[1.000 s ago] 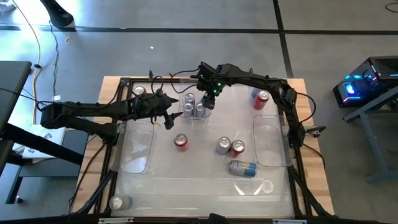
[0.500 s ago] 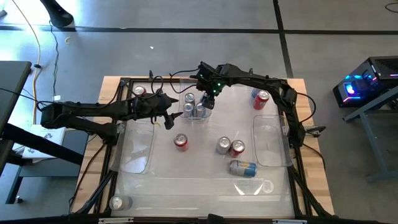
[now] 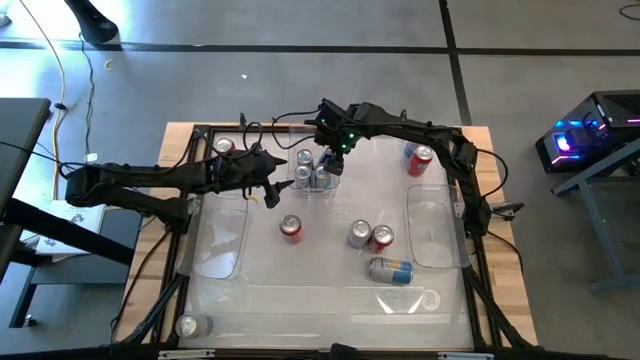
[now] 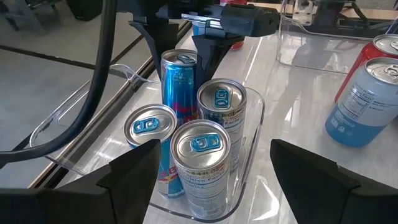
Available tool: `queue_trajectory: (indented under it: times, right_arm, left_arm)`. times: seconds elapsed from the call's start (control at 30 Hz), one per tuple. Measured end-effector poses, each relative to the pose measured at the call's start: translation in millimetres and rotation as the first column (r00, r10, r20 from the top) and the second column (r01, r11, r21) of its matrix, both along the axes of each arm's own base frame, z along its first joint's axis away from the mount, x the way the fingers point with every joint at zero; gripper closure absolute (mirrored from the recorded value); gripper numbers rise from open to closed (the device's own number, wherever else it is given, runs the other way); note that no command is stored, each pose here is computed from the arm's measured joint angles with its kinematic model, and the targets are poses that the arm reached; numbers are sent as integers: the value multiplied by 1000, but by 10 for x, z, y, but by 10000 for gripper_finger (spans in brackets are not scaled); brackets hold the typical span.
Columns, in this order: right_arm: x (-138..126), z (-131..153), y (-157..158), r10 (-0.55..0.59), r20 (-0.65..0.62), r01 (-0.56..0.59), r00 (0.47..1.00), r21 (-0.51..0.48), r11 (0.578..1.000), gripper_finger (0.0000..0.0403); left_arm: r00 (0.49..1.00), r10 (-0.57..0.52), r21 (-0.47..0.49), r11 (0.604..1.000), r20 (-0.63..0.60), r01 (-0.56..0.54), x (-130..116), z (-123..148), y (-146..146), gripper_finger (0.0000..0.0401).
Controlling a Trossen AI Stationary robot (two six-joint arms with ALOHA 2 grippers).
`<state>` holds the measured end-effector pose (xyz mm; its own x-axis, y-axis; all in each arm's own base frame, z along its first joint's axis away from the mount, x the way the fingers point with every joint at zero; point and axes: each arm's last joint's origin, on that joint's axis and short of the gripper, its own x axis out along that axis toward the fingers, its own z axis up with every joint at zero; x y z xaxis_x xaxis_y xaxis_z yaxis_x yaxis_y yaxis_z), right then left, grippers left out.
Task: Sort soda cans
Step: Put the blue soda can into the top center transparent bin
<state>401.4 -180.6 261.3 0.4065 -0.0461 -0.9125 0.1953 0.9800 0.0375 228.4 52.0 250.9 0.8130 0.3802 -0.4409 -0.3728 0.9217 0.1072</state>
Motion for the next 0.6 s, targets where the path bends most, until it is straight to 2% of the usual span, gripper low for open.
queue_trajectory:
  times: [0.33,0.6]
  right_arm:
    - [2,16,11,30,21,-30,999,23,999,116]
    - [3,20,22,60,21,-60,998,14,998,112]
  left_arm:
    - [1000,0,0,1000,0,0,0,0,1,106]
    - [1000,1,0,1000,0,-1,0,0,1,106]
